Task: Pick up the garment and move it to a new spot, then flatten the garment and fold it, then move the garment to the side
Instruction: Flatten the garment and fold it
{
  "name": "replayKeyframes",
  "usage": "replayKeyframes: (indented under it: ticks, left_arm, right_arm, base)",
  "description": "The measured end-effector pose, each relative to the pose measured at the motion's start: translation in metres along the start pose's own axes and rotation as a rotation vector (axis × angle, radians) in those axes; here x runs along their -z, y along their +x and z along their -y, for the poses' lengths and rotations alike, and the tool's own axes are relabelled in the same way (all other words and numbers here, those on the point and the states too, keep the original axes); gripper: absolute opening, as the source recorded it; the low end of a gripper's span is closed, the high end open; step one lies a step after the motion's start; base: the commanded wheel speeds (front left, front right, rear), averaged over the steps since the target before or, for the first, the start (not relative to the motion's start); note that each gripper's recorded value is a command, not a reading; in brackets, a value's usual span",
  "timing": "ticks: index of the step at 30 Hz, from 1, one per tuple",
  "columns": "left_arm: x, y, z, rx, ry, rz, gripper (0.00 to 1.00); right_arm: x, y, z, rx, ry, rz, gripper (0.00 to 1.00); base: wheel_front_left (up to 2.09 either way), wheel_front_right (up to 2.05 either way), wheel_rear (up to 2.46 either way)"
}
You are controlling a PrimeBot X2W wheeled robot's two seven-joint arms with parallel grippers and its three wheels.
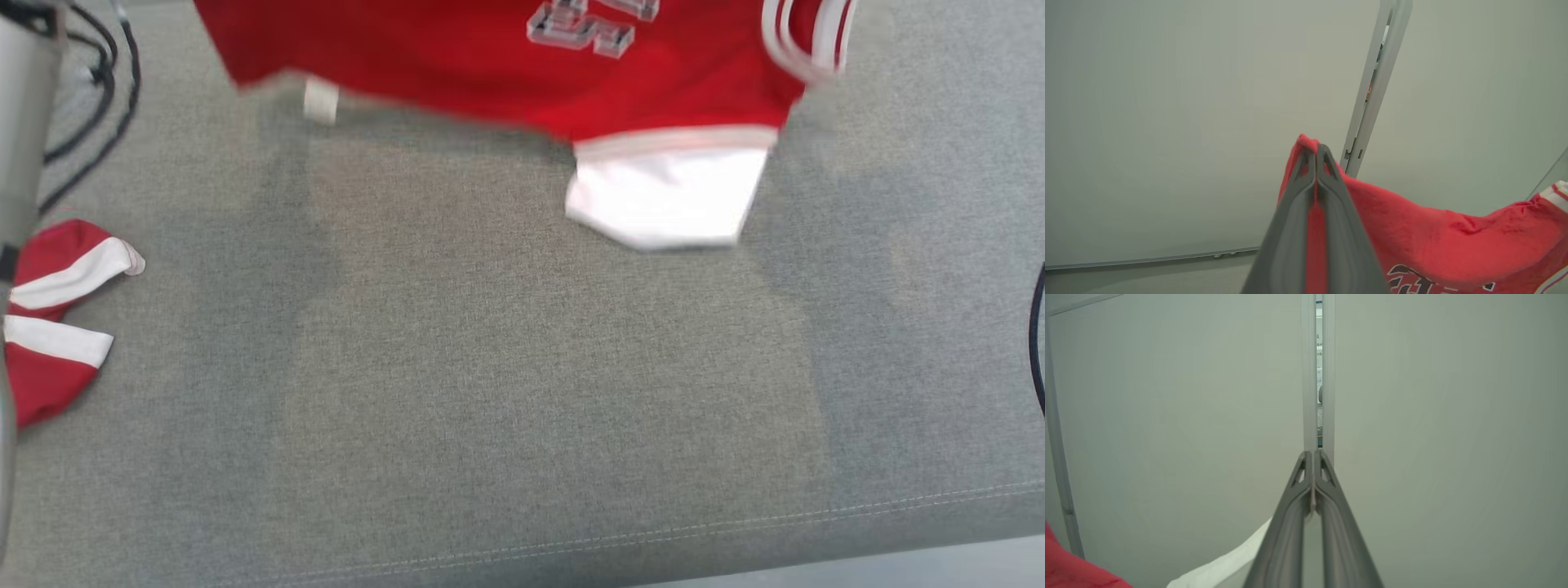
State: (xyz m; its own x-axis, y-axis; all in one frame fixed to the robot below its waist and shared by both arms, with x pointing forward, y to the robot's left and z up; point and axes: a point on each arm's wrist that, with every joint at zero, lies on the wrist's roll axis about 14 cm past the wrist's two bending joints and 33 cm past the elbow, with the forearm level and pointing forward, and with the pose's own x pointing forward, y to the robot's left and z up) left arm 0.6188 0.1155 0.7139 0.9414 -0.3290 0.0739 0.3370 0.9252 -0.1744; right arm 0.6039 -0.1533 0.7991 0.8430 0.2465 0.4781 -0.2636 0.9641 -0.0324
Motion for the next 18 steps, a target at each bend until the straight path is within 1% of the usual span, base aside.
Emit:
replayKeyframes:
  ticks: [5,7,10,11,14,16,17,18]
  left_arm:
    - [-0.032,0.021,-0.017,-0.060,0.017,0.126,0.00]
    - [-0.045,0.027,-0.018,-0.068,0.051,0.188,0.00]
    - [-0.059,0.037,-0.016,-0.059,0.081,0.277,0.00]
    - [-0.057,0.041,-0.015,-0.044,0.102,0.282,0.00]
    - [-0.027,0.053,-0.020,-0.034,0.091,0.256,0.00]
    - [0.000,0.059,-0.026,-0.030,0.049,0.229,0.00]
    - [0.018,0.062,-0.027,-0.022,0.040,0.201,0.00]
    - [0.034,0.064,-0.029,-0.023,0.000,0.192,0.00]
  right_arm:
    - [-0.031,0.030,0.012,0.053,0.021,0.138,0.00]
    - [-0.042,0.039,0.017,0.072,0.018,0.181,0.00]
    - [-0.048,0.052,0.011,0.067,0.039,0.219,0.00]
    - [-0.043,0.056,0.007,0.059,0.042,0.216,0.00]
    - [-0.014,0.062,0.000,0.042,0.062,0.180,0.00]
    - [0.011,0.062,-0.004,0.028,0.073,0.149,0.00]
    - [0.025,0.061,-0.005,0.025,0.095,0.136,0.00]
    - [0.044,0.058,-0.009,0.011,0.105,0.111,0.00]
  base:
    - [0.00,0.00,0.00]
    - [0.00,0.00,0.00]
    - [0.00,0.00,0.00]
    - [0.00,0.00,0.00]
    - [0.00,0.00,0.00]
    - [0.00,0.00,0.00]
    - [0.00,0.00,0.00]
    - [0.00,0.00,0.00]
